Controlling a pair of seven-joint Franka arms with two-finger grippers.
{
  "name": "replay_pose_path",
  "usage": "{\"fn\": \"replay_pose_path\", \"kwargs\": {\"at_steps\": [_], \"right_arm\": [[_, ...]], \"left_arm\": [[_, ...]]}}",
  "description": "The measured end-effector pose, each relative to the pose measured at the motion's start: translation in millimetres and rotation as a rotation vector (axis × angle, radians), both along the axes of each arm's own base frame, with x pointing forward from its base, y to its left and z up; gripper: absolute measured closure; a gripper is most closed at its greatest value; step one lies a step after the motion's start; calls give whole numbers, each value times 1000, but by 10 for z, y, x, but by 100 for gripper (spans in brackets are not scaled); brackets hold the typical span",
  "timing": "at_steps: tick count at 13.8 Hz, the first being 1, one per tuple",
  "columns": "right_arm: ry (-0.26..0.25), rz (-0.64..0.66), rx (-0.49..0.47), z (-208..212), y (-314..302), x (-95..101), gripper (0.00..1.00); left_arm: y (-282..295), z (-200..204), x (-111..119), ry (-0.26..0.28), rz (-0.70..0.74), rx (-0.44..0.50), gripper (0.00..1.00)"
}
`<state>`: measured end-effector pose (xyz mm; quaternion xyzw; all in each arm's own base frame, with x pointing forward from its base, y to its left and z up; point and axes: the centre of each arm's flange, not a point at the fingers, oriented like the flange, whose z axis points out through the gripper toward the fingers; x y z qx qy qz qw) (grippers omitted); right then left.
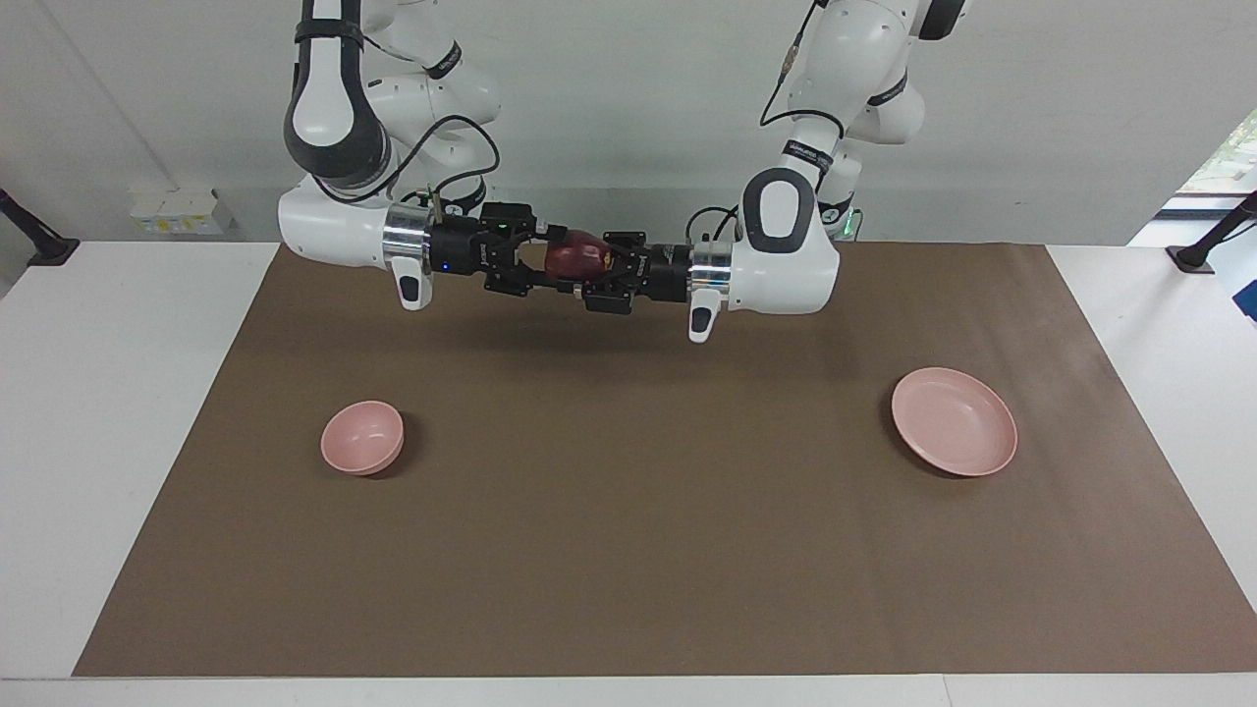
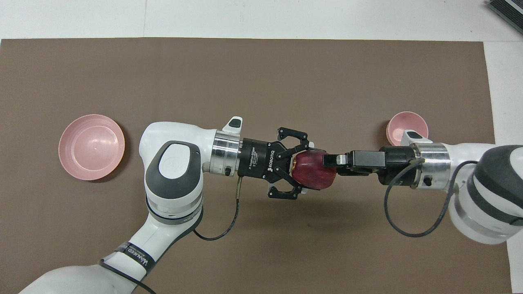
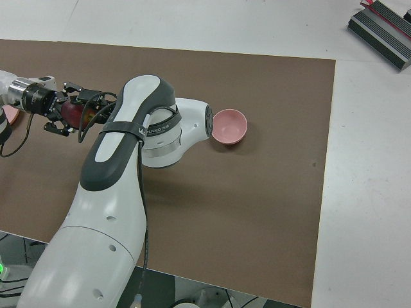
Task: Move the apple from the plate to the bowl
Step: 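Grasp the apple with the right gripper while the left gripper opens, then carry the apple over the pink bowl with the right gripper while the left withdraws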
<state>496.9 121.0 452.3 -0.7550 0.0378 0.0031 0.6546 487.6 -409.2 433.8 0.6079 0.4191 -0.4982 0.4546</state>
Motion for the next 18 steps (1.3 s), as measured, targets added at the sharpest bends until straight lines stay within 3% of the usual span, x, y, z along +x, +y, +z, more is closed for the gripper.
{"fn": "replay_pose_path", "kwargs": {"at_steps": [3,5,6,12,15,18], "right_arm": [[1,8,-1,-10,34,-19,0],[1,6,-4,-30,11,-23,19],[1,5,-4,-33,4,-23,21],[2,5,-10,-45,-14,-27,21],[-3,26,-74,-99,-126,-35,21],[-15,62,-226,-173,-559,12,22]], "left_arm": [[-25,3,-18,2,8,1,26],[-37,20,-27,4,20,-1,26],[-43,23,-33,4,25,2,26],[-61,12,-46,7,31,9,25],[-36,8,-27,5,36,15,0],[100,-45,58,-45,24,81,0]]}}
